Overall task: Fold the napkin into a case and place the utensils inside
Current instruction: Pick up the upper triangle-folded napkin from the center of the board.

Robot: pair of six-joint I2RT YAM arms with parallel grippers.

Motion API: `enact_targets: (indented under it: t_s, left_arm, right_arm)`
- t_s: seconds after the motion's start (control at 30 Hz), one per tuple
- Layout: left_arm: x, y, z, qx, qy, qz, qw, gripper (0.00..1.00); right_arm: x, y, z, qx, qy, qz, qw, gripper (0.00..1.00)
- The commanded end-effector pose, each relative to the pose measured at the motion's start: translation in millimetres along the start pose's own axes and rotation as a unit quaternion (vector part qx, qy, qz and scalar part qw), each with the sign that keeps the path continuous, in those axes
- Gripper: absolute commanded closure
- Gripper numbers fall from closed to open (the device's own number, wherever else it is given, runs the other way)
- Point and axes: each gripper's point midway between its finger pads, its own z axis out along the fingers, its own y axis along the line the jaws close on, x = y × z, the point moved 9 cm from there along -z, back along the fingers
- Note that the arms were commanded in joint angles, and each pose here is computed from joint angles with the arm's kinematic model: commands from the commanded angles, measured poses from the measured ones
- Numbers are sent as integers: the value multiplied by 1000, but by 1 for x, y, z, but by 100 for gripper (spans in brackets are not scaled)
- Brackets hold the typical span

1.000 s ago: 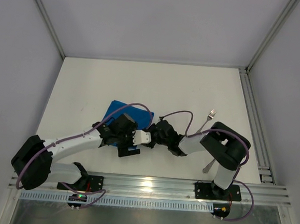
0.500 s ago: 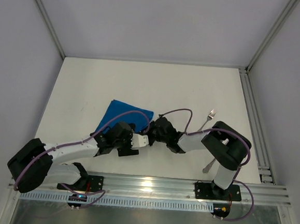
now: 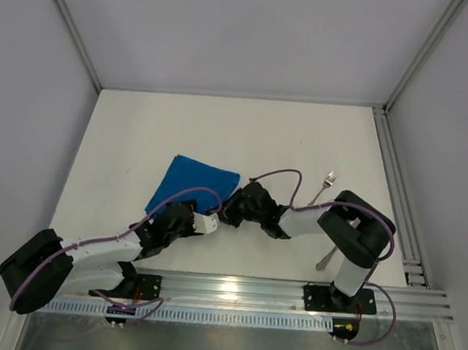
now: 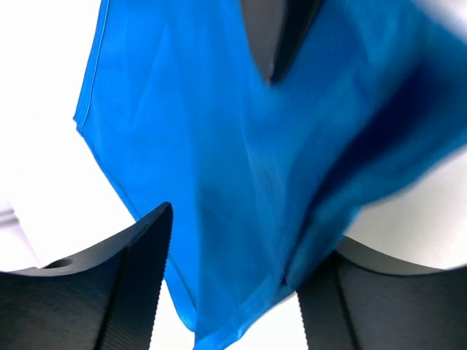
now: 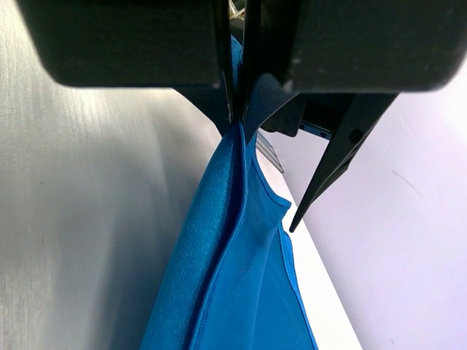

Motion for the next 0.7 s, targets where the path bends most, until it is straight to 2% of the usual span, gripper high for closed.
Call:
enact_targets:
  t_s: [0.0, 0.23, 0.67]
  left_arm:
    - [19, -4, -5, -28, 37, 27, 999, 37]
    - [47, -8, -8, -38, 74, 45, 996, 41]
    - [77, 10, -12, -59, 121, 17, 991, 46]
  right_arm:
    - [-3, 19, -5, -30, -6, -12, 999, 96]
    - [-6, 10, -6, -17, -4, -13, 1000, 96]
    - [-13, 0, -9, 0, -5, -24, 1000, 96]
